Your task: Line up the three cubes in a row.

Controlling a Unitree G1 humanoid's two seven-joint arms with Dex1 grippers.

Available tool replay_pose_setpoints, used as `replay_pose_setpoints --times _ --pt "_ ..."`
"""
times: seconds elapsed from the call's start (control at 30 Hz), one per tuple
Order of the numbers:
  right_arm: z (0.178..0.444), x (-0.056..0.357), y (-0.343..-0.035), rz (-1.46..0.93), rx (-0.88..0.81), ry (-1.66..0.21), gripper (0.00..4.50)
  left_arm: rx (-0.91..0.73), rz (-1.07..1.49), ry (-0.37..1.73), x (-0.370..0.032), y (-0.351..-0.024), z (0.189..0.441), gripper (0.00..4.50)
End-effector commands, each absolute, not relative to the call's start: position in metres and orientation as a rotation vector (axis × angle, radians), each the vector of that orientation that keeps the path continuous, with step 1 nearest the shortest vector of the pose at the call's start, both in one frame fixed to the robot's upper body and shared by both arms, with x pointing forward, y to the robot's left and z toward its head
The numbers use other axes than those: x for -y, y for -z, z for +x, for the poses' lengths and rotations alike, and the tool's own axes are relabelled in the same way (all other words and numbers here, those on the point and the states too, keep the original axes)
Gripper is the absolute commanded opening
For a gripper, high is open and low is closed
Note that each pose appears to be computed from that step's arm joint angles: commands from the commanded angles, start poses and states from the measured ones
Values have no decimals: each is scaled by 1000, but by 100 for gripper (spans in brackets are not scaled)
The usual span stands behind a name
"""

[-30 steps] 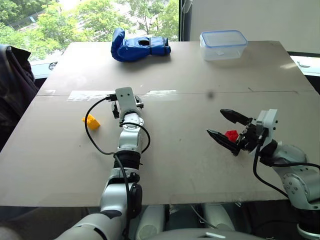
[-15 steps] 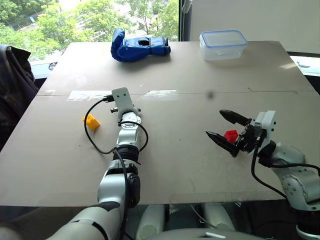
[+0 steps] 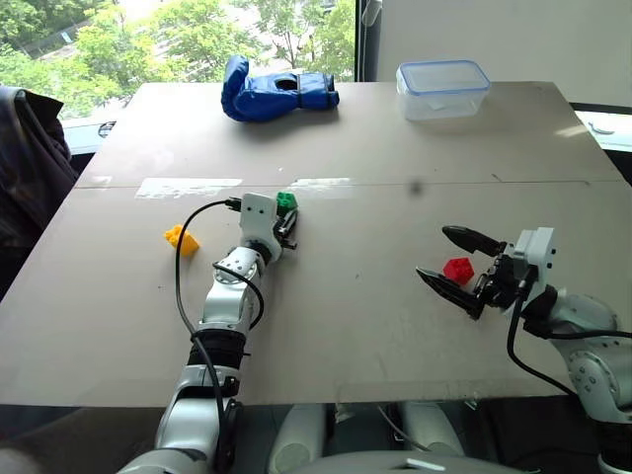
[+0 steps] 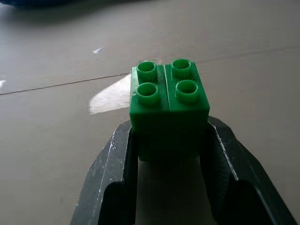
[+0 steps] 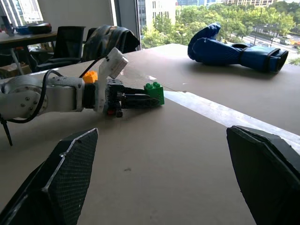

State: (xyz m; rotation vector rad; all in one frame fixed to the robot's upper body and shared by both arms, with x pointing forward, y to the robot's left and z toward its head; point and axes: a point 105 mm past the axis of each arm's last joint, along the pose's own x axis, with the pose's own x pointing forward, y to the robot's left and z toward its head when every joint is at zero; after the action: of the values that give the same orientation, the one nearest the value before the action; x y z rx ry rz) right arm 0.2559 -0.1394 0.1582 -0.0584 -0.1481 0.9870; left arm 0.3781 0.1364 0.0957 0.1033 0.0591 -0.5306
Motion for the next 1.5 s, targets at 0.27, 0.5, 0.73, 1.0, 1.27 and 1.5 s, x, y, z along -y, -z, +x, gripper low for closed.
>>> replay_pose_setpoints --times 0.27,0.5,0.73,1.0,1.27,1.5 --pt "247 189 -147 -117 125 -922 450 -70 204 1312 -51 -98 317 124" --pt "237 205 -140 -161 112 -912 450 -114 405 1470 -27 -76 318 124" --pt "229 200 -143 -131 125 -921 450 -105 495 1539 -26 -67 322 124" --pt "228 200 -142 -140 108 -912 450 -133 569 1514 -31 -50 326 124" --pt "227 198 -142 -146 110 -910 450 -145 524 1551 -28 -44 313 448" --pt "227 196 -141 -143 112 -915 450 -154 484 1521 -35 -47 312 448"
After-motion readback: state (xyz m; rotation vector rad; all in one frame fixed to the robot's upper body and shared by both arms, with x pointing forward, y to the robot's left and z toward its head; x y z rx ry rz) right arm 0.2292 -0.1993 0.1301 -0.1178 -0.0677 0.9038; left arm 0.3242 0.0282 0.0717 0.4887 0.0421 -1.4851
